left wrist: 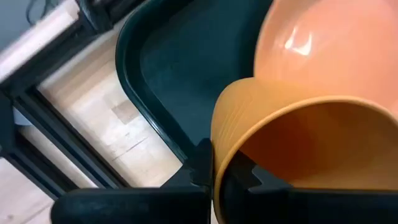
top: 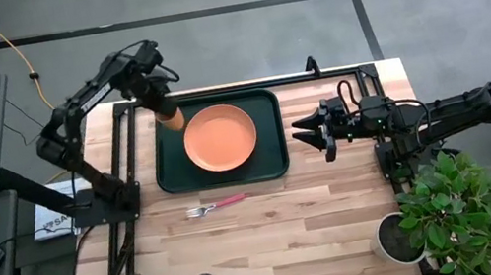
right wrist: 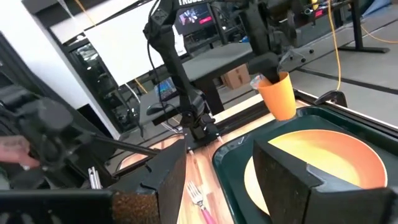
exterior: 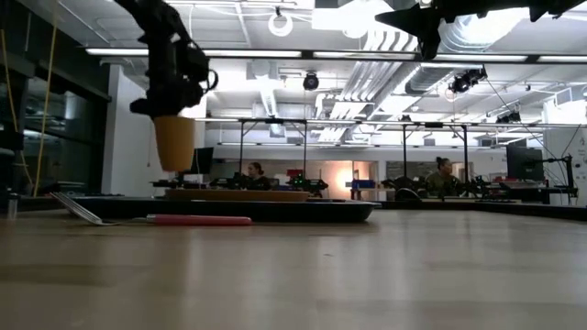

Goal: Pick and place plate/cup/fork/spoon on tray
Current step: Put the orange cup on the black serving tray

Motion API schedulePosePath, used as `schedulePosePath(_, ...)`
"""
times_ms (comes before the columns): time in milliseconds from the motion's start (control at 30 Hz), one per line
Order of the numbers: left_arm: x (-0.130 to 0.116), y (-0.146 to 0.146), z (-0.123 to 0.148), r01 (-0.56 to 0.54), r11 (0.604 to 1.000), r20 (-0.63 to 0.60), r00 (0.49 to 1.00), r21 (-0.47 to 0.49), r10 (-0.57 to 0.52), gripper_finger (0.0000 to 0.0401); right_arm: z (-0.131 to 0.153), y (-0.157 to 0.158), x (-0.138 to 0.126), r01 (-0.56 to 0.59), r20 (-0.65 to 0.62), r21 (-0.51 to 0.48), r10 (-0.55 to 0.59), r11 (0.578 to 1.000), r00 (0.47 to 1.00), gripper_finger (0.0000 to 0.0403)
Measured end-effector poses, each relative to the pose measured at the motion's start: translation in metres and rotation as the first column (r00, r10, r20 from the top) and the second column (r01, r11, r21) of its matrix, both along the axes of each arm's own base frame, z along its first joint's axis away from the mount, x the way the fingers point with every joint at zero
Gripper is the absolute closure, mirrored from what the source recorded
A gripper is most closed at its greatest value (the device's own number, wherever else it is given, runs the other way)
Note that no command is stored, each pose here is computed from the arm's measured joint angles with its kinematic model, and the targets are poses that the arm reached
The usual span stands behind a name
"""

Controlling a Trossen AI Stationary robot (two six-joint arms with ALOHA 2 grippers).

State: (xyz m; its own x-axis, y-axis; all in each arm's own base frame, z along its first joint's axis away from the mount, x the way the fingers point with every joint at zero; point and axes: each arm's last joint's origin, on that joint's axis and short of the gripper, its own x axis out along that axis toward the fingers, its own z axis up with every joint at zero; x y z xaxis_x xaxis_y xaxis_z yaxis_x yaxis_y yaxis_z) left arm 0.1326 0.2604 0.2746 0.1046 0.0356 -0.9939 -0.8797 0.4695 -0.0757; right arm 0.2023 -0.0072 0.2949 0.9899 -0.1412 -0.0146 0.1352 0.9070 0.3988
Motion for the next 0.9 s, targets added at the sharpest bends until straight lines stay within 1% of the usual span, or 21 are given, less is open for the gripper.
schedulePosePath(100,0.0,0.011,-0.016,-0.043,0.998,-0.026,0.999,-0.045,0.042,0.0401,0.0,0.0,0.0,0.011,0.003,0.018,-0.011,1.0,1.0,0.0226)
schedulePosePath(167,0.0,0.016,-0.022,-0.073,0.996,-0.042,0.997,-0.05,0.071,0.0401,0.0,0.0,0.0,0.017,0.004,0.027,-0.017,0.999,1.0,0.0226)
schedulePosePath(233,0.0,0.02,-0.024,-0.104,0.994,-0.048,0.994,-0.032,0.102,0.0401,0.0,0.0,0.0,0.018,0.005,0.032,-0.018,0.999,1.0,0.0226)
schedulePosePath(367,-0.001,0.027,-0.023,-0.164,0.986,-0.036,0.986,0.043,0.165,0.0401,0.0,0.0,0.0,0.018,0.005,0.032,-0.018,0.999,1.0,0.0226)
schedulePosePath(467,-0.006,0.032,-0.026,-0.219,0.975,-0.022,0.975,0.047,0.22,0.0401,0.0,0.0,0.0,0.018,0.005,0.032,-0.018,0.999,1.0,0.0226)
schedulePosePath(533,-0.007,0.033,-0.032,-0.23,0.972,-0.035,0.972,0.04,0.231,0.0401,0.0,-0.001,0.0,0.02,0.005,0.032,-0.02,0.999,1.0,0.0226)
schedulePosePath(667,-0.005,0.036,-0.037,-0.293,0.953,-0.012,0.955,0.08,0.295,0.0401,0.0,-0.001,0.0,0.037,0.006,0.032,-0.037,0.999,0.999,0.0226)
schedulePosePath(767,-0.007,0.034,-0.044,-0.339,0.939,-0.012,0.94,0.059,0.34,0.0401,0.001,-0.001,0.0,0.042,0.012,0.032,-0.042,0.999,0.999,0.0226)
schedulePosePath(900,-0.009,0.026,-0.057,-0.346,0.938,-0.047,0.937,0.01,0.346,0.0401,0.002,-0.001,0.0,0.042,0.02,0.028,-0.042,0.999,0.999,0.0226)
